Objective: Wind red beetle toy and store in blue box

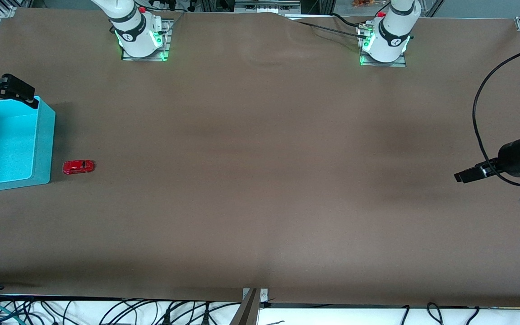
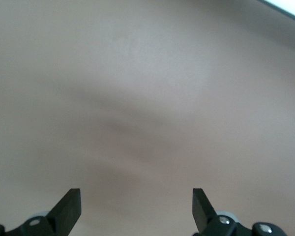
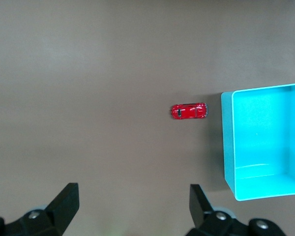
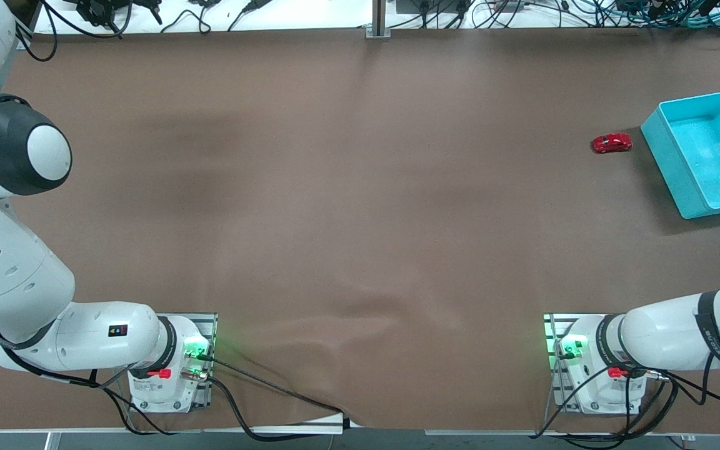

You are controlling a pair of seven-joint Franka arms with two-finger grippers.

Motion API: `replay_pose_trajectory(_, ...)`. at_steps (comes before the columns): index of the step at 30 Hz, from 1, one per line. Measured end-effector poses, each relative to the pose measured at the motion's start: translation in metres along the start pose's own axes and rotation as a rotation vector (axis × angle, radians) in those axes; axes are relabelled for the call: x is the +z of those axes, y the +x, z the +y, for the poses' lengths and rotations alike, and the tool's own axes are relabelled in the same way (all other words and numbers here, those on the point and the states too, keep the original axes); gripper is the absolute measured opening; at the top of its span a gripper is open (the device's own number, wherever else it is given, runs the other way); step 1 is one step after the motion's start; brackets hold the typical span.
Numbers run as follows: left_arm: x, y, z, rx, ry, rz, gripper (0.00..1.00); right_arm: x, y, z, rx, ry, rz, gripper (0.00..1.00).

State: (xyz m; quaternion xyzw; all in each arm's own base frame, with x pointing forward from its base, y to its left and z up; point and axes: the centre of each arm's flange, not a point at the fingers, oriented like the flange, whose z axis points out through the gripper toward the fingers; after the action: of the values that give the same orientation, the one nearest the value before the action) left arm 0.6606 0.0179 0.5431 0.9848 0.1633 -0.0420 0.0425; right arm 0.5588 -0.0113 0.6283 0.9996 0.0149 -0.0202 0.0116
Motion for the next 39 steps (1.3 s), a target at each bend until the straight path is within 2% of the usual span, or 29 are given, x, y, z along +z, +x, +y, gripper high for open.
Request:
replay_pose_trajectory(8, -0.026, -0.011, 0.002, 0.016, -0.008, 0.027, 1.0, 0.006, 0.003, 0.006, 0.013, 0.0, -0.011, 1.0)
replay_pose_trajectory(18, -0.035, -0.017, 0.0, 0.167, -0.005, 0.032, 1.0, 0.03, 0.016, 0.007, 0.016, -0.003, -0.053, 1.0)
replay_pose_trajectory(29, -0.035, -0.019, 0.005, 0.194, -0.005, 0.031, 1.0, 0.065, 0.032, 0.033, 0.068, -0.008, -0.072, 1.0)
replay_pose_trajectory(39, -0.034, -0.023, 0.019, 0.217, -0.004, 0.03, 1.0, 0.081, 0.031, 0.057, 0.112, -0.008, -0.1, 1.0)
